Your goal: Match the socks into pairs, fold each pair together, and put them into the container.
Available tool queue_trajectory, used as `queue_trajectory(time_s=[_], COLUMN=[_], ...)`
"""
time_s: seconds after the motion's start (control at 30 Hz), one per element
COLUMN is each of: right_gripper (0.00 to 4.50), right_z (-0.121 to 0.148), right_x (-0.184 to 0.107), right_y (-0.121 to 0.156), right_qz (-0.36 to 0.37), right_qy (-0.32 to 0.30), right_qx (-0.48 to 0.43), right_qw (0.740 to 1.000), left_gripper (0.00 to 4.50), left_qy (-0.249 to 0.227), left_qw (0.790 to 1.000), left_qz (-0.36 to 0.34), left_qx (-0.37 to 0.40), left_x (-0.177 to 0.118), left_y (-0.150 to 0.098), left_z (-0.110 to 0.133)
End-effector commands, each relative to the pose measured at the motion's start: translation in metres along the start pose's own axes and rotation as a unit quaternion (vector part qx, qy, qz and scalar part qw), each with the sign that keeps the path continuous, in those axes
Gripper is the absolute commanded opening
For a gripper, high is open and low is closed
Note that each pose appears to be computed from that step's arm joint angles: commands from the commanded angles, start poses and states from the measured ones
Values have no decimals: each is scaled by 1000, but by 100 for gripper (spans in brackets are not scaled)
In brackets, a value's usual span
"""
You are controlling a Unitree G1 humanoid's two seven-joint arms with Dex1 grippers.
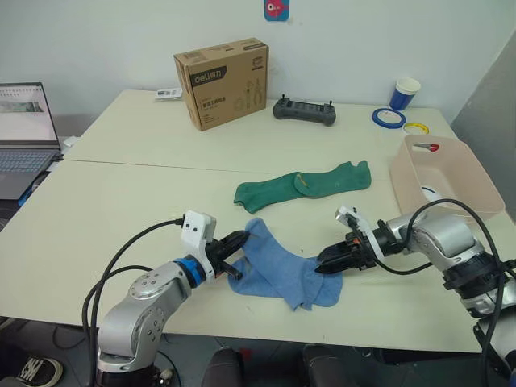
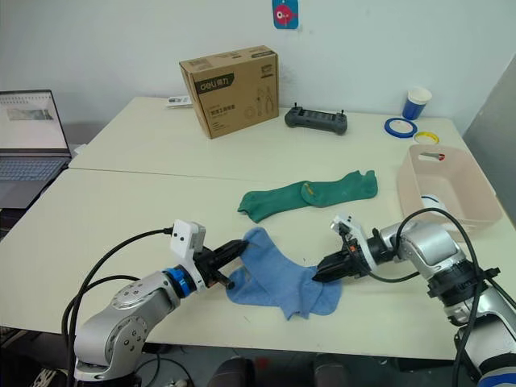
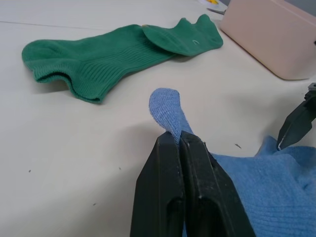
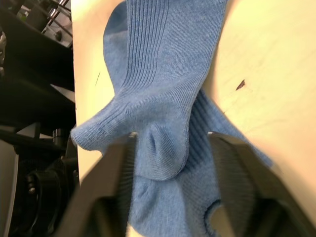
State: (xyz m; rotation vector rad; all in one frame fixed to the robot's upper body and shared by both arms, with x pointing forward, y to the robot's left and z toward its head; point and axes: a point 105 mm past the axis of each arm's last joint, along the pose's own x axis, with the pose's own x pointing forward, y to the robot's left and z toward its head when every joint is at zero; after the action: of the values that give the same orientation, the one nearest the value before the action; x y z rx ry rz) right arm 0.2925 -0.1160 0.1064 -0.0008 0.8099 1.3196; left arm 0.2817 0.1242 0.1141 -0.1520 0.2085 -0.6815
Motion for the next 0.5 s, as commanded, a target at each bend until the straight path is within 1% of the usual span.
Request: queue_trajectory(time_s=[0.03, 0.1, 0.13, 0.2, 0.27, 0.4, 0.5], right_gripper=[322, 322, 322, 322, 322, 322, 322], right_z=[15, 15, 11, -1, -9, -21, -31], right_x=[-23, -26, -28, -29, -26, -9, -3], right_y=[12, 14, 17, 23, 30, 38, 38], right_qz=[-21, -36, -44, -71, -81, -94, -103], right_qy=[-68, -84, -91, -100, -104, -99, -86], right_qx=[-5, -3, -4, -1, 0, 8, 18], right_qw=[997, 996, 995, 992, 991, 991, 991], left_gripper=[93, 160, 191, 191, 191, 191, 191], left_qy=[13, 24, 33, 44, 48, 73, 78], left_qw=[1000, 1000, 999, 999, 998, 991, 988], left_qz=[-5, -2, -6, -12, -27, -75, -90], left_qx=[10, 11, 12, 29, 43, 87, 97], left_x=[-13, -18, -23, -30, -31, -15, 2], left_y=[9, 14, 19, 30, 36, 37, 44], left_z=[4, 4, 5, 11, 18, 17, 19])
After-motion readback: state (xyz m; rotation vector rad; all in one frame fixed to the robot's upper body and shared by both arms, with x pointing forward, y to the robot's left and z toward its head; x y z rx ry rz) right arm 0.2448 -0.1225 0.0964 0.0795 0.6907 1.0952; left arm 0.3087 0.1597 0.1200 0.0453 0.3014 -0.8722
